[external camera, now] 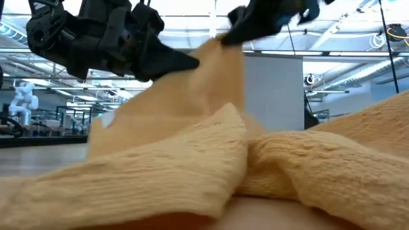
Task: Fold towel
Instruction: Fold the orange towel
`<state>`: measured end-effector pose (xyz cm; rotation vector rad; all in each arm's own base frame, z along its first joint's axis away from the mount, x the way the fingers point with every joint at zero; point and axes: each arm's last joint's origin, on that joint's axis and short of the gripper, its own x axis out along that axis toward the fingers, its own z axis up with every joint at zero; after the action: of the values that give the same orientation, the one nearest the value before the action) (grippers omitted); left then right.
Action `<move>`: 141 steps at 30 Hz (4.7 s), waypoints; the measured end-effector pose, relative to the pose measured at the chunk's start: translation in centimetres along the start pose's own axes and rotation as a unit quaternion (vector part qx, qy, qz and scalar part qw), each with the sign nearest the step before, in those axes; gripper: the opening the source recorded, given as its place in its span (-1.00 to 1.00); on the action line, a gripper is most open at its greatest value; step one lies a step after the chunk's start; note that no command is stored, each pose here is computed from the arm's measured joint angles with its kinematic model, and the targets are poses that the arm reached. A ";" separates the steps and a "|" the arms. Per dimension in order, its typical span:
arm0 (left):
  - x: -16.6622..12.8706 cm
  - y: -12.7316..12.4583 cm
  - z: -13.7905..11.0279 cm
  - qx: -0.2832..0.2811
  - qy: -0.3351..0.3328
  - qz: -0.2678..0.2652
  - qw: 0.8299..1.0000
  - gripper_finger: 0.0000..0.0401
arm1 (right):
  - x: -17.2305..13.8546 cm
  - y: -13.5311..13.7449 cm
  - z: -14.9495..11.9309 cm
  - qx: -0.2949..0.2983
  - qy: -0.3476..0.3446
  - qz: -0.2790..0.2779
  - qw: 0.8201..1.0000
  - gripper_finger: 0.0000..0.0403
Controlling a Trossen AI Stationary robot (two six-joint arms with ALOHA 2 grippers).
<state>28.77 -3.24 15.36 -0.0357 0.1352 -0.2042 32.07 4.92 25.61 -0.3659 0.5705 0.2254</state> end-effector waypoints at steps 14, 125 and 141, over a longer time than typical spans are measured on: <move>-0.1 1.6 0.8 -0.056 -0.028 -0.027 0.998 -0.14 | -13.0 -1.9 2.8 -0.030 -0.134 -0.090 0.986 -1.00; -14.0 -4.1 28.2 0.327 -0.111 0.110 0.932 -1.00 | -32.6 -3.6 9.5 -0.136 -0.392 -0.116 0.902 -1.00; -17.7 -2.9 33.2 0.375 -0.102 0.313 0.866 -1.00 | -38.1 -4.7 11.1 -0.172 -0.349 -0.215 0.896 -1.00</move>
<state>15.56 -1.69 50.70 0.7596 -0.1549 0.4117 7.64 0.98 57.04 -0.7020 -0.2740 0.0158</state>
